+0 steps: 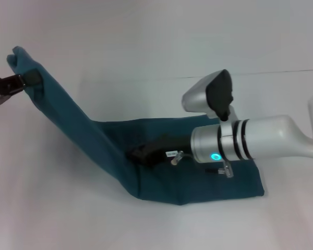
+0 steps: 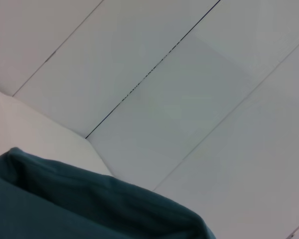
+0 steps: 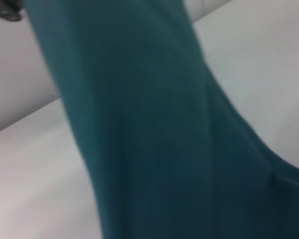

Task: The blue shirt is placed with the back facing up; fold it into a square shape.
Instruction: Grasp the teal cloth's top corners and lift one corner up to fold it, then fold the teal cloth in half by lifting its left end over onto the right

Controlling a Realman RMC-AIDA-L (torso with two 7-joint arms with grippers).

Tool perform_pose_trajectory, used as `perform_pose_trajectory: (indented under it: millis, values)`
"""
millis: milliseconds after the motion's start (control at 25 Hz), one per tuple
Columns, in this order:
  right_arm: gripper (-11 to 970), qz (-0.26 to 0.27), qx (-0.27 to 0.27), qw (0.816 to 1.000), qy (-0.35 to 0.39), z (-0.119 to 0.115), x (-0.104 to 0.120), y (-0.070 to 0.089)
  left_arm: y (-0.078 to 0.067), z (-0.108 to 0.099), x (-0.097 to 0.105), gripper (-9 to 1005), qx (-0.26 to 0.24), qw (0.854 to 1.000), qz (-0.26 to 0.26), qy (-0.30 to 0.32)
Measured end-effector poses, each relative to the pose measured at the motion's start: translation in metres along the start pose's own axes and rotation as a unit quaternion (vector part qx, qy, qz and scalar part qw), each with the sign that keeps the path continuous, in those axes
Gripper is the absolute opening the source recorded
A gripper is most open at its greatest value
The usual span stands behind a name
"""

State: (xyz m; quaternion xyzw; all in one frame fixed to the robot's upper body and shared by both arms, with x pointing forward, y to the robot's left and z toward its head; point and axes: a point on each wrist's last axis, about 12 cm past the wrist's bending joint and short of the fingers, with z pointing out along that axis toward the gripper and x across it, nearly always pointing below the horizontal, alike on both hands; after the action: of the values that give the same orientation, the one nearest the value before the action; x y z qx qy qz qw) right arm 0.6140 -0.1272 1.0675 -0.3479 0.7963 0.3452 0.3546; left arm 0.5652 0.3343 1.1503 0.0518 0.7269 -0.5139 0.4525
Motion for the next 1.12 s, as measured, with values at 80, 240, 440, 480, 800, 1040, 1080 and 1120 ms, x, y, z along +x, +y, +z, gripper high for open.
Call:
perform_pose_trajectory:
  millis: [80, 240, 440, 480, 800, 1040, 1080, 1120]
  values:
    - [19, -0.004, -0.008, 1.0, 0.003, 0.004, -0.004, 0.004, -0.001, 0.002, -0.001, 19, 0.002, 1.0, 0.002, -0.001]
    - [19, -0.012, -0.025, 1.0, 0.008, 0.013, -0.012, 0.013, -0.002, 0.005, -0.003, 19, 0.012, 1.0, 0.004, -0.005]
    - [19, -0.021, -0.044, 0.999, 0.015, 0.023, -0.021, 0.025, -0.004, 0.008, -0.006, 19, 0.017, 1.0, 0.009, -0.006]
    - [19, -0.023, -0.047, 0.998, 0.016, 0.025, -0.022, 0.027, -0.004, 0.008, -0.007, 19, 0.018, 1.0, 0.01, -0.007]
    - [20, -0.011, -0.041, 0.999, 0.007, 0.023, -0.023, 0.024, -0.005, 0.011, -0.008, 19, 0.022, 1.0, 0.015, -0.006]
    - [20, 0.037, 0.027, 0.998, -0.032, -0.018, -0.002, -0.017, -0.009, 0.015, 0.0, 19, 0.047, 0.999, 0.003, -0.013]
    - [20, 0.045, 0.033, 0.998, -0.041, -0.027, 0.002, -0.023, -0.009, 0.016, 0.003, 19, 0.052, 0.999, 0.0, -0.015]
    - [20, 0.053, 0.043, 0.996, -0.053, -0.038, 0.003, -0.03, -0.01, 0.019, 0.005, 19, 0.056, 0.998, -0.002, -0.016]
